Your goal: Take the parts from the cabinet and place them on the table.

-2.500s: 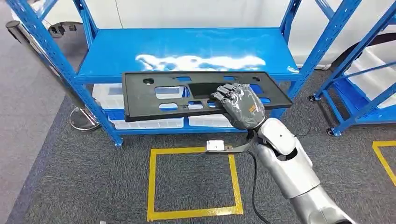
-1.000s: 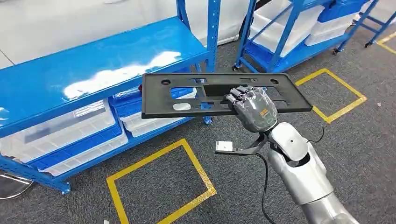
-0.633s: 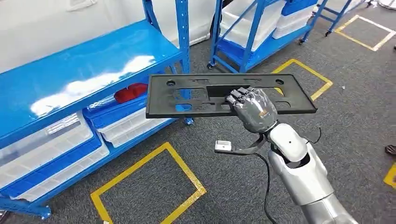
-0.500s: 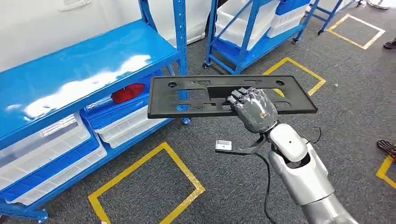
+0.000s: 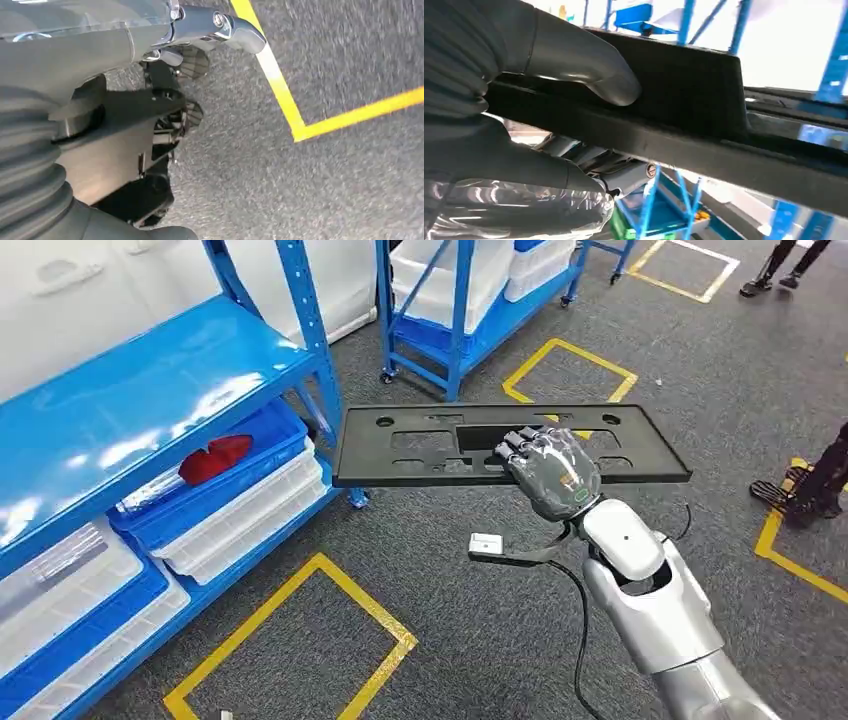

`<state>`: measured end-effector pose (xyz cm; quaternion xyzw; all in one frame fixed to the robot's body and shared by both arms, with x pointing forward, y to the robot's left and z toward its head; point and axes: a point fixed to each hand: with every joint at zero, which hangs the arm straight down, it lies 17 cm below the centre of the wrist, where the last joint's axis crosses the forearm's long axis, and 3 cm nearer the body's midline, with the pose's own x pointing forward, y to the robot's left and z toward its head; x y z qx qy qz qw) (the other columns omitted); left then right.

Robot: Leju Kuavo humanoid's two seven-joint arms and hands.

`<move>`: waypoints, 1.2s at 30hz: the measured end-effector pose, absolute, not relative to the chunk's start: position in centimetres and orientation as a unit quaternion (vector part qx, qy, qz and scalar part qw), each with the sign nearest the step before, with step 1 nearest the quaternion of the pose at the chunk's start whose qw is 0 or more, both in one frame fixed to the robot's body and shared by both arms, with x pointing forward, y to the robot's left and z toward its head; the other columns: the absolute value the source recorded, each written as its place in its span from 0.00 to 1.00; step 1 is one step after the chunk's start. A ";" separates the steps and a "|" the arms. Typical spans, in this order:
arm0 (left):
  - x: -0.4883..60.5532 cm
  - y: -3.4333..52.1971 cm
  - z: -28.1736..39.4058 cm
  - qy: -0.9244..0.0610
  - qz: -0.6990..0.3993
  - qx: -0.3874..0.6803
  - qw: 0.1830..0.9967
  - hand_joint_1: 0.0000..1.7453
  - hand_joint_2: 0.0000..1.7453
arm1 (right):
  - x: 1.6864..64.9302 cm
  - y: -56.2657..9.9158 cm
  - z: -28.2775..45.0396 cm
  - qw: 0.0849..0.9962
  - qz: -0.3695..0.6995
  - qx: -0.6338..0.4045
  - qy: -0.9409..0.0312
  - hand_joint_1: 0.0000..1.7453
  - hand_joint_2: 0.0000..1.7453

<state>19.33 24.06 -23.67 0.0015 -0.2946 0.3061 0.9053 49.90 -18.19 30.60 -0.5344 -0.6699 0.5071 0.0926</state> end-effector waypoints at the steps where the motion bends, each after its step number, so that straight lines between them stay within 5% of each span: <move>1: 19.2 24.0 -23.7 -0.294 0.307 0.002 0.905 0.00 1.00 | 50.0 -18.2 30.6 0.094 0.507 -0.535 -0.669 1.00 1.00; 36: 18.3 24.3 -24.2 -0.275 0.315 0.004 0.908 0.00 1.00 | 51.2 -19.9 29.3 0.112 0.523 -0.547 -0.644 1.00 1.00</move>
